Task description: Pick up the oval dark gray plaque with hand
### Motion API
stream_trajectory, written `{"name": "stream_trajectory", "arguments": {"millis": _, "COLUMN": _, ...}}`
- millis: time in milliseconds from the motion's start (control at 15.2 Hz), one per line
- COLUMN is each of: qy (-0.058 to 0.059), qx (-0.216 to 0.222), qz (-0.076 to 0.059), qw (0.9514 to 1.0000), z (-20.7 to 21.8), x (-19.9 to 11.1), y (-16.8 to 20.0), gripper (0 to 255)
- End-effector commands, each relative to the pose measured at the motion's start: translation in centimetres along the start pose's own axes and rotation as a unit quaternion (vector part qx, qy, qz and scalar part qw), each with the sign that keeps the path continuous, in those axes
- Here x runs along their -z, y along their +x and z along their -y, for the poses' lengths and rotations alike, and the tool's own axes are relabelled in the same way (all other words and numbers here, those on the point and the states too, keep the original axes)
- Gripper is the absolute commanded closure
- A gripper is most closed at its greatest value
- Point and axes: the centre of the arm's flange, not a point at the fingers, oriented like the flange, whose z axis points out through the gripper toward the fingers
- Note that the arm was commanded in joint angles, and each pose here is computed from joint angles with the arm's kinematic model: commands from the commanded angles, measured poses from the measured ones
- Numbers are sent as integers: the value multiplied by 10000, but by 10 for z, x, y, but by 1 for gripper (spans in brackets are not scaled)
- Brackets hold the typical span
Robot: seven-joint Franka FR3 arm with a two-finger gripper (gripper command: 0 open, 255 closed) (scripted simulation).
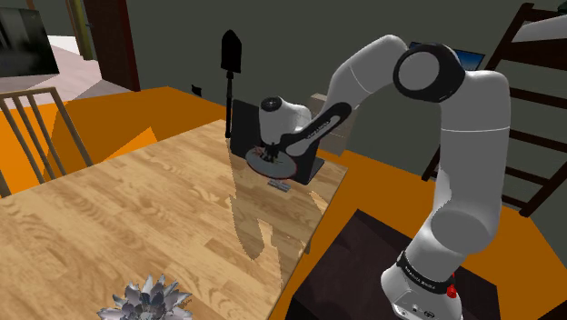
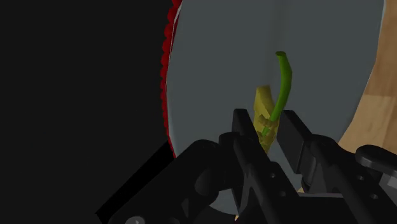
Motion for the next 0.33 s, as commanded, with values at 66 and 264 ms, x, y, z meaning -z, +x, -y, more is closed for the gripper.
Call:
{"name": "stream_trajectory", "arguments": {"millis": 66, "qy": -4, "qx": -6, "qz": -4, "qw": 10000, "z": -8, "x": 14, "y": 3, "gripper": 255}}
{"name": "stream_trajectory", "arguments": {"millis": 264, "qy": -4, "qx": -6, "qz": -4, "qw": 10000, "z": -11, "x": 19, "y": 4, "gripper": 255}}
